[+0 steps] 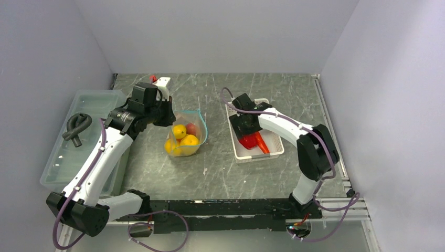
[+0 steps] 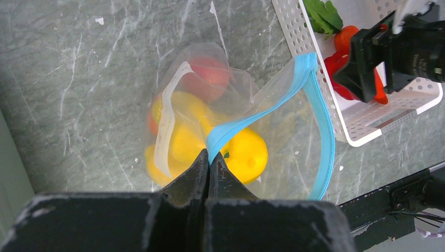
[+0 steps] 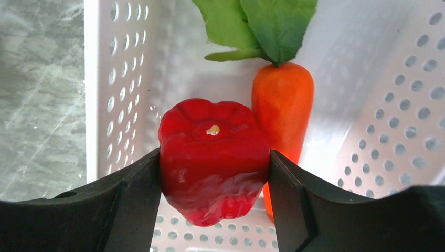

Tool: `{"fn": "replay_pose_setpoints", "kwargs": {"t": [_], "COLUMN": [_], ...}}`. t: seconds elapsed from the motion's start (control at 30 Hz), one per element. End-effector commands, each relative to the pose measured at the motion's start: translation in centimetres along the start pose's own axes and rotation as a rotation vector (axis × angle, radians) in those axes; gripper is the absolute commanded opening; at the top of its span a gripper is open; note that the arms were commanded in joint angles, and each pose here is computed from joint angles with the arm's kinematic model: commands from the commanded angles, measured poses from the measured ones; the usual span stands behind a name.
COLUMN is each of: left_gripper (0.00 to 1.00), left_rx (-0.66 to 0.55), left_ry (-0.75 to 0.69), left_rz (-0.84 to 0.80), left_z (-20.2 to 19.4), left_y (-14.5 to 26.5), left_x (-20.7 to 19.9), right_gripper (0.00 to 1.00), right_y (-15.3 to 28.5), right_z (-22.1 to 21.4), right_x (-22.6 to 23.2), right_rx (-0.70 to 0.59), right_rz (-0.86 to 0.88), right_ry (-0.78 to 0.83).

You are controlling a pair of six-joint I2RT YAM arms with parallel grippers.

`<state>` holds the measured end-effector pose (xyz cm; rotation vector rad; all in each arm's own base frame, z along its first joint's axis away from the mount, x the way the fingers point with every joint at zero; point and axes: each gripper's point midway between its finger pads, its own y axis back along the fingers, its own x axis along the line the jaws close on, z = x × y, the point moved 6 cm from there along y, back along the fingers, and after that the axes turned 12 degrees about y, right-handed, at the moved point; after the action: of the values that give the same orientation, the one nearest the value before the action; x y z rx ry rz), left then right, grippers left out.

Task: Place the food in the zip-top bag and seal the zipper
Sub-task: Pick up the fake vegetable from the bin, then place the fake vegetable in the zipper food storage bag.

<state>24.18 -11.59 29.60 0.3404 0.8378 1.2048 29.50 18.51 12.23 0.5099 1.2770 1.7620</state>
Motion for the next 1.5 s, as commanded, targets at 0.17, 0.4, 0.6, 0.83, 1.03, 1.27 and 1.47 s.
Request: {"fn": "replay_pose_setpoints", "kwargs": {"t": [0.17,0.4,0.6,0.83,1.03,1.27,1.47], "left_gripper": [0.0,0.0,0.0,0.0,0.0,0.0,0.0], "left_rx": [-0.049,-0.049,-0.049,-0.048,-0.051,-0.046,-0.046], "left_ry": [-0.011,-0.011,-0.009,-0.009,-0.01,-0.009,-0.007], "left_rz": [-0.019,-0.019,-0.019,-0.019,-0.026,-0.029,-0.027], "left_z": [0.7,0.7,0.7,0.7,0.8,0.7,0.7], "left_y": [0.3,0.3,0.3,0.3,0.4,0.4,0.4], "left_x": [-0.1,-0.1,-0.1,-0.1,-0.2,-0.2,-0.2], "right_gripper": [0.39,0.39,0.39,0.39,0.39,0.4,0.4], "right_y": [8.2,13.8,19.2,23.6,25.3,25.1,22.7], "right_z": [3.2,5.4,7.4,9.1,10.5,11.8,12.5], "right_x": [-1.2,0.7,4.0,7.2,10.1,12.7,14.6], "right_rx": [-0.23,-0.413,-0.632,-0.82,-0.907,-0.927,-0.877], "right_rz": [-0.038,0.028,0.167,0.345,0.487,0.537,0.54], "right_ry": [-0.09,-0.079,-0.018,0.034,0.075,0.107,0.142]}}
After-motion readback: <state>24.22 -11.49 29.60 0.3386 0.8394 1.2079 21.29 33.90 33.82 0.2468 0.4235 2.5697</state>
